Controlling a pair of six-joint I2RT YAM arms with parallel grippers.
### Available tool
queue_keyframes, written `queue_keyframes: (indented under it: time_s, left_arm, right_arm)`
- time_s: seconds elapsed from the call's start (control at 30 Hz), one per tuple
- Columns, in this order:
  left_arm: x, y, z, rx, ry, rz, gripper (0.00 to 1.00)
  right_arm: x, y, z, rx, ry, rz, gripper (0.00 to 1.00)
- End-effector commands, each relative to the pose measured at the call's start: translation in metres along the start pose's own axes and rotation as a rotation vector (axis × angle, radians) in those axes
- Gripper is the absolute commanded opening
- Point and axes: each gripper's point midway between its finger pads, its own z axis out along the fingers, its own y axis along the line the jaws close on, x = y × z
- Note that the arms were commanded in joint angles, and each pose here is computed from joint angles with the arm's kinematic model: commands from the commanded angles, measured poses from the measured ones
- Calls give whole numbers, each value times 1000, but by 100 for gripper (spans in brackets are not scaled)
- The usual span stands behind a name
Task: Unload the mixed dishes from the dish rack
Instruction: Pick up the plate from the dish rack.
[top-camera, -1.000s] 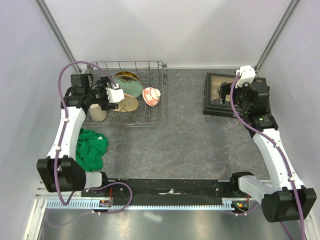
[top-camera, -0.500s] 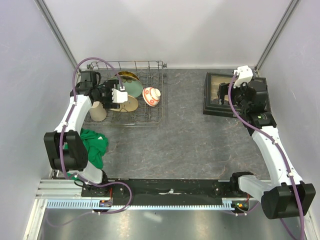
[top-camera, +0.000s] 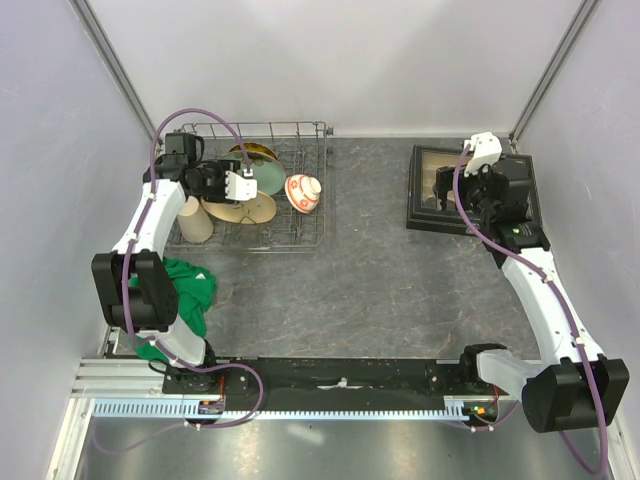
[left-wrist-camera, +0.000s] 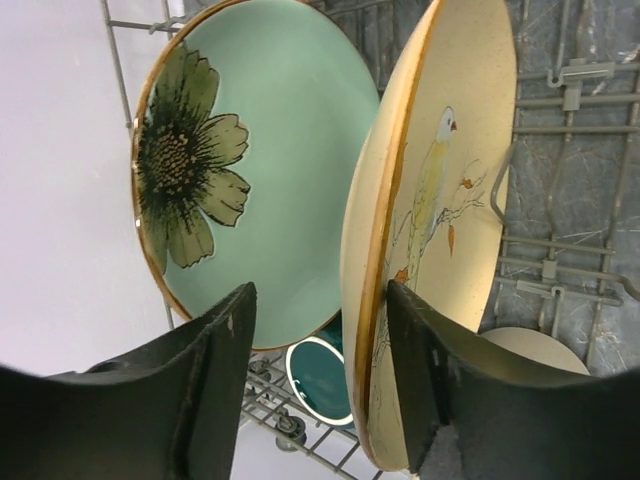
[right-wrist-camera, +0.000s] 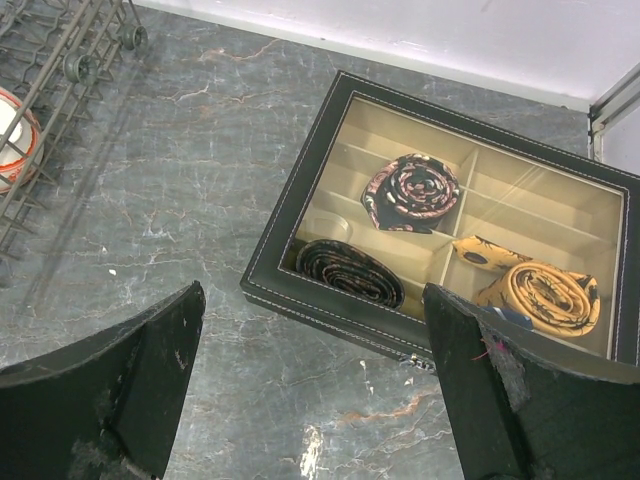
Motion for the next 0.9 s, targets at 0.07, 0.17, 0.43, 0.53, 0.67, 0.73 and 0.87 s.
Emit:
queue_keyframes:
  time_s: [0.07, 0.17, 0.43, 0.53, 0.67, 0.73, 0.87]
  left_arm:
    - [-2, 0, 2, 35, 12, 51, 52]
    - [0, -5, 2, 52, 20, 41, 47]
    - [5, -15, 3, 82, 43, 9, 37]
    - [-7, -15, 7, 91, 26, 29, 30]
    - [-11, -16, 6, 93, 24, 31, 4]
    - [-12, -16, 6, 93, 24, 36, 2]
    - [-17, -15, 4, 86, 23, 39, 1]
  right_arm:
    - [-14, -2, 1, 4, -39, -20, 98]
    - [-15, -2, 0, 6, -40, -23, 98]
    - [-14, -3, 0, 8, -39, -26, 98]
    - [-14, -3, 0, 10, -38, -26, 98]
    - [-14, -4, 0, 13, -38, -27, 98]
    - [-14, -4, 0, 15, -38, -27, 98]
    - [-14, -4, 0, 16, -38, -27, 98]
